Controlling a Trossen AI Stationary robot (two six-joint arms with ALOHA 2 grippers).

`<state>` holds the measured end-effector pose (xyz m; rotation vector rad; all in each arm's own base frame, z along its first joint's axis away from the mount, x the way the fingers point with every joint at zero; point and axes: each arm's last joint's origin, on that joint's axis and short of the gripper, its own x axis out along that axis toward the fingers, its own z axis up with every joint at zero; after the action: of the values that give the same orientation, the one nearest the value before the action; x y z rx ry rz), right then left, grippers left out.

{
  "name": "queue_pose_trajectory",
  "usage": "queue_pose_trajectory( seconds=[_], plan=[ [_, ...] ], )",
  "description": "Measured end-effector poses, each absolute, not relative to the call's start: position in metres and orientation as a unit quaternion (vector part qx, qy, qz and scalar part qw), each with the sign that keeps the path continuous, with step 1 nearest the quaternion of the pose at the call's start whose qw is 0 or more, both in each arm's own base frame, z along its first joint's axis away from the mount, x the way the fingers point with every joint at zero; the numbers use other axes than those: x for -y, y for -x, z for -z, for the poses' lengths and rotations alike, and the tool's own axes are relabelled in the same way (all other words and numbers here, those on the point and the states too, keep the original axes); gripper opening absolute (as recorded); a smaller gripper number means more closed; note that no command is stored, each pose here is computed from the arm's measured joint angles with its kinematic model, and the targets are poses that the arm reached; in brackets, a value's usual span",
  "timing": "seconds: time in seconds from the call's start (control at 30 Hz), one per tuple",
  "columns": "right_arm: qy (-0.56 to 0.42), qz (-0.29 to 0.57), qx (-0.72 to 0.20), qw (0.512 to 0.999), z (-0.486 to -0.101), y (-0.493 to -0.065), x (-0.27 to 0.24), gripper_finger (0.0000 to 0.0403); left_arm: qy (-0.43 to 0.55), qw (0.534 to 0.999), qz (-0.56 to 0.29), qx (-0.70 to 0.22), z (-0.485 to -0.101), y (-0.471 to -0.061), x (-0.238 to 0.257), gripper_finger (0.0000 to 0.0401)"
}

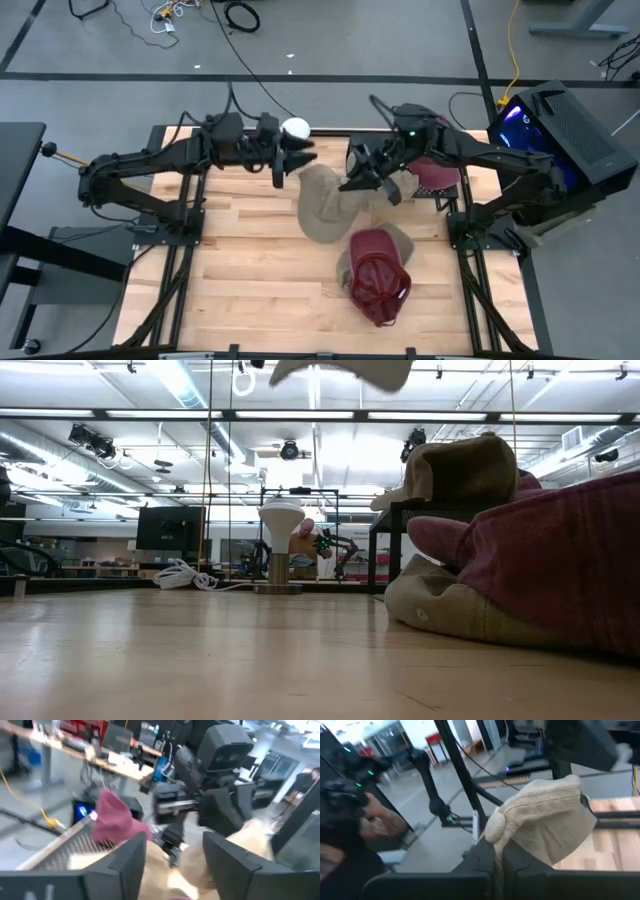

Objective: Pick & Place hat
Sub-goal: Stack the left brown hat on the brown hat on the black shelf

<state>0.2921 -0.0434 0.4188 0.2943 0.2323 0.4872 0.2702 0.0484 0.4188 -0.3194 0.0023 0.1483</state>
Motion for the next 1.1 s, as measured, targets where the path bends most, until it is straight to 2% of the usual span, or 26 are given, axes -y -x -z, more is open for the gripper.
queue_pose_trajectory(
  seconds=[0.17, 0.43, 0.53, 0.7, 0.9, 1.1],
  plan=[
    [-0.164, -0.237, -0.086, 0.954, -0.438, -0.27, 0.042, 0.0004, 0.047, 0.995, -0.088, 0.007, -0.429, -0.266, -0.057, 0.0236],
    [-0.166, -0.21, -0.041, 0.963, -0.464, -0.229, 0.049, 0.0004, -0.02, 0.997, -0.07, -0.008, -0.429, -0.267, -0.051, 0.0219],
    [-0.16, -0.169, -0.023, 0.972, -0.469, -0.218, 0.056, 0.0004, -0.03, 0.998, -0.047, -0.02, -0.426, -0.27, -0.04, 0.0206],
    [-0.136, -0.049, -0.002, 0.99, -0.469, -0.217, 0.072, 0.0004, -0.038, 0.998, -0.03, -0.046, -0.408, -0.294, -0.008, 0.0187],
    [-0.163, 0.037, -0.008, 0.986, -0.46, -0.227, 0.089, 0.0004, -0.107, 0.984, -0.098, -0.102, -0.377, -0.323, 0.028, 0.0171],
    [-0.216, 0.03, -0.014, 0.976, -0.452, -0.246, 0.092, 0.0004, -0.225, 0.946, -0.179, -0.148, -0.34, -0.357, 0.042, 0.0151]
  ],
)
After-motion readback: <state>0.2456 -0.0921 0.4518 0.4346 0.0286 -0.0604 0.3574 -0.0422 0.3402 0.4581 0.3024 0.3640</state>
